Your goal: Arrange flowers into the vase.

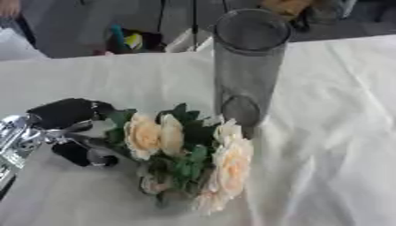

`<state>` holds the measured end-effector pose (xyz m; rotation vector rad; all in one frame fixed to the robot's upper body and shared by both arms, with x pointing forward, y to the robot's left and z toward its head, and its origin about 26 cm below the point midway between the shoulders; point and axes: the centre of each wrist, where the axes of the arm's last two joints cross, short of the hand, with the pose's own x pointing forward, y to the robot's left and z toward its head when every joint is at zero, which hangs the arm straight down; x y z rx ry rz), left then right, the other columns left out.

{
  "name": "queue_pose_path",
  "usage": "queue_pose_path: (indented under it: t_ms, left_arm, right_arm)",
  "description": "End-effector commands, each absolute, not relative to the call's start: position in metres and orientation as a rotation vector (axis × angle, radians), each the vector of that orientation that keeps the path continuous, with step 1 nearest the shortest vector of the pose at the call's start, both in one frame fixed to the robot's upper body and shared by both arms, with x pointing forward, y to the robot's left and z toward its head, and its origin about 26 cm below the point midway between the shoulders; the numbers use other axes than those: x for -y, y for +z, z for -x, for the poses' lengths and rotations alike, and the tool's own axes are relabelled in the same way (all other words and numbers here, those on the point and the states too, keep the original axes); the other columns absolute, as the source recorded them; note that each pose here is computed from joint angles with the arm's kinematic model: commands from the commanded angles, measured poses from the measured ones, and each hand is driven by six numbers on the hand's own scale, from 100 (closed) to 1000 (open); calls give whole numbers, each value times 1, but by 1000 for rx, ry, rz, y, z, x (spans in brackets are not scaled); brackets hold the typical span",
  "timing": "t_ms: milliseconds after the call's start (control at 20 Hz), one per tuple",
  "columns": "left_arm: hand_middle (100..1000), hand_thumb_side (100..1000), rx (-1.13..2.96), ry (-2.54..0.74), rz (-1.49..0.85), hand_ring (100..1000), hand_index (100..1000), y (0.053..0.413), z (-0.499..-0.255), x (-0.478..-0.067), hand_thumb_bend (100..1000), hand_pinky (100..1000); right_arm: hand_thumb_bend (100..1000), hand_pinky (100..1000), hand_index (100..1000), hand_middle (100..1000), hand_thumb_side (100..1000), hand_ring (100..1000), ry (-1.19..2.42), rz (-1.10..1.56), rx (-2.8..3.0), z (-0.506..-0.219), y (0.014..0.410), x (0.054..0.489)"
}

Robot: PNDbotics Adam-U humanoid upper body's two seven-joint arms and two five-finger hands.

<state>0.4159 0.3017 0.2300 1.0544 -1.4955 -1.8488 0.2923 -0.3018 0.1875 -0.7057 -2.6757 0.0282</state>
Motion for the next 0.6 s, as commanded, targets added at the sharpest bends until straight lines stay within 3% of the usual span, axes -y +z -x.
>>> queue_pose_path:
  t_ms: [50, 600]
  left_arm:
    - [777, 615, 1495, -1853, -1099, 722, 926, 239, -416, -304, 520, 652]
    - [747, 614, 1479, -1824, -1142, 681, 906, 232, -423, -304, 499, 619]
  right_arm:
    - [100, 511, 812, 571, 918, 644, 38, 700, 2708, -291, 195, 300]
    - [100, 511, 811, 570, 919, 644, 41, 695, 2709, -291, 195, 300]
